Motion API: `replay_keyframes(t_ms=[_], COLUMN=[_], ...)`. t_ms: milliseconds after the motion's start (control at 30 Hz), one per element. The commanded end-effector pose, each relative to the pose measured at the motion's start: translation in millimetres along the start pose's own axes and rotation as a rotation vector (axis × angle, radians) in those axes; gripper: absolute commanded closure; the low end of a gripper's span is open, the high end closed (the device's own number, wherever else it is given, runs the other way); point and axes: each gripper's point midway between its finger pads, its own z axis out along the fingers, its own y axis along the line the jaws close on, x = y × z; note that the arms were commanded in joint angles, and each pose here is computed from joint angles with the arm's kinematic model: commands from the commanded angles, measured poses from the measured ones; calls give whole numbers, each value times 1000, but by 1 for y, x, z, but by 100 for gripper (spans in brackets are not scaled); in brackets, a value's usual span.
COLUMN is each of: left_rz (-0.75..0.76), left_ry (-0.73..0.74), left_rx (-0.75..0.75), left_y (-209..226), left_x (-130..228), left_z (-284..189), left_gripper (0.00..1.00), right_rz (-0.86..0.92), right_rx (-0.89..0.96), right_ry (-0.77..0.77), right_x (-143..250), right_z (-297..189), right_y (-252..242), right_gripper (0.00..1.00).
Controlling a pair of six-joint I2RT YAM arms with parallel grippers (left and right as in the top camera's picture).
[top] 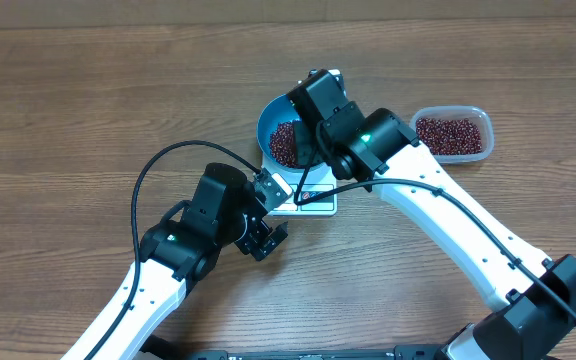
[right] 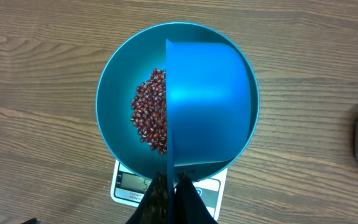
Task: Scoop item into bowl and weigh 150g on scale
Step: 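Tip the scoop further over the bowl to empty remaining beans, right gripper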
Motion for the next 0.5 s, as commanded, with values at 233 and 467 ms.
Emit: replay_keyframes(t_ms=[233,467], left_rz=[12,12], left_ry=[-12,-12], left_rx=[8,8], left_y=[-1,-1], left_x=[-1,-1], left_z=[-2,-2], left_gripper=[1,0], right_rz=[-14,-18], right_rx=[13,52], right_ry=[-54,-51], right_x=[-13,-11], right_z=[-10,-10], right_y=[5,-2], right_gripper=[96,96])
